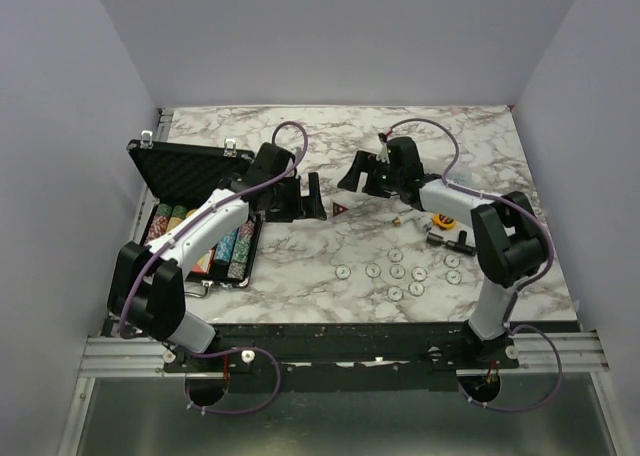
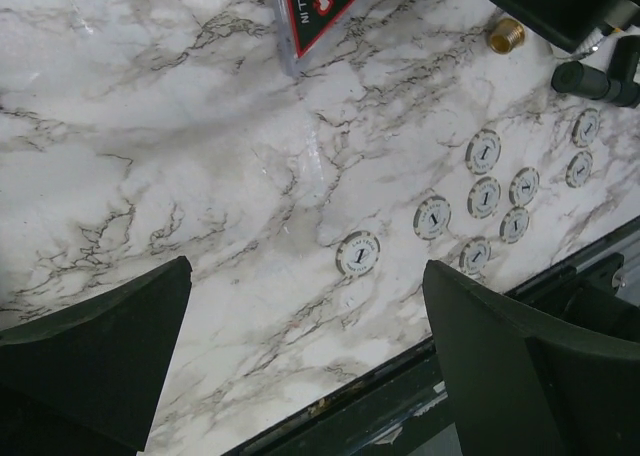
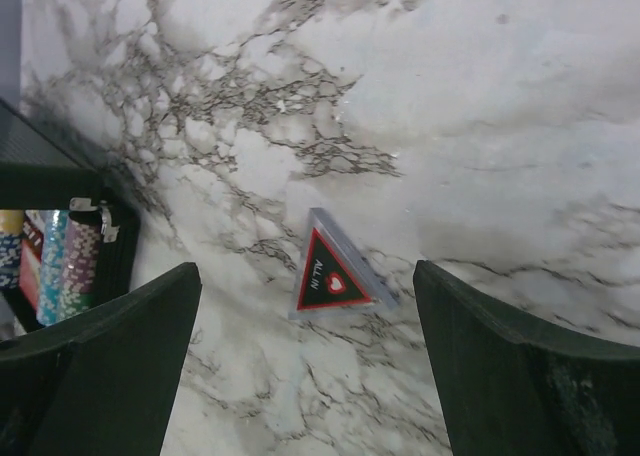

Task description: Pack up texas hold em set

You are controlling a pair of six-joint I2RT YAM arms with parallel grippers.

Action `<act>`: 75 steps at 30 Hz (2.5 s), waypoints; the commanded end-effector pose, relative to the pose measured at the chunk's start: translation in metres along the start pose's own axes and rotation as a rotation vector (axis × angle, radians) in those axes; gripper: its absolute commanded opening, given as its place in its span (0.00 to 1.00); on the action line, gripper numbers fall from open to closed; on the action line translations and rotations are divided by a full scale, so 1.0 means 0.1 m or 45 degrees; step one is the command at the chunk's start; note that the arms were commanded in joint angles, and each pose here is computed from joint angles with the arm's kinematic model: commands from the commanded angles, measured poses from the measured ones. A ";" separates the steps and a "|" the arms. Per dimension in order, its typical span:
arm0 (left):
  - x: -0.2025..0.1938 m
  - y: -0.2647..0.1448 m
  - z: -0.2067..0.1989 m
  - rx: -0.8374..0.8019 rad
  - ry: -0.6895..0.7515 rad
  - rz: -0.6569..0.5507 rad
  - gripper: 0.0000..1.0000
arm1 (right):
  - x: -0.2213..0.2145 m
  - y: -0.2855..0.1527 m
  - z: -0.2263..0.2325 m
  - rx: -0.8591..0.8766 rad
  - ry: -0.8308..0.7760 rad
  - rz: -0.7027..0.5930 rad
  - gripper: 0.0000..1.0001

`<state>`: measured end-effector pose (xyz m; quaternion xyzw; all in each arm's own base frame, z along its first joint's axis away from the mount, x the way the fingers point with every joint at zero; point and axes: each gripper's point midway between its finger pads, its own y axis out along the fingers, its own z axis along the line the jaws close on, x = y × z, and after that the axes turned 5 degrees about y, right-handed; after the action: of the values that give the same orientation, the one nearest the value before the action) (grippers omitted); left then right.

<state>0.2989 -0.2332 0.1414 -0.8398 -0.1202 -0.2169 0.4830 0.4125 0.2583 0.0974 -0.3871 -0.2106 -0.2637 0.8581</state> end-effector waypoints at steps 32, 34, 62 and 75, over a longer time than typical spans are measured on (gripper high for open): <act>-0.18 0.07 0.23 0.077 -0.010 0.005 0.97 | -0.75 -0.10 0.63 0.701 0.206 0.300 0.80; -0.20 0.12 0.20 0.048 -0.015 0.027 0.95 | -0.54 -0.15 0.46 0.541 0.219 0.213 0.80; -0.60 1.05 -0.12 0.391 -0.388 0.442 0.97 | 0.12 -1.71 -0.54 -0.290 0.118 -0.397 0.86; -0.59 1.18 -0.03 0.620 -0.344 0.412 0.87 | 0.03 -1.79 -0.54 -0.285 0.112 -0.386 0.86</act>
<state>0.2941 -0.3053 0.0300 -0.7650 -0.0844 0.0108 0.6384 0.3215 0.1154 0.1709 -0.4256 -0.1977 -0.4397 0.7658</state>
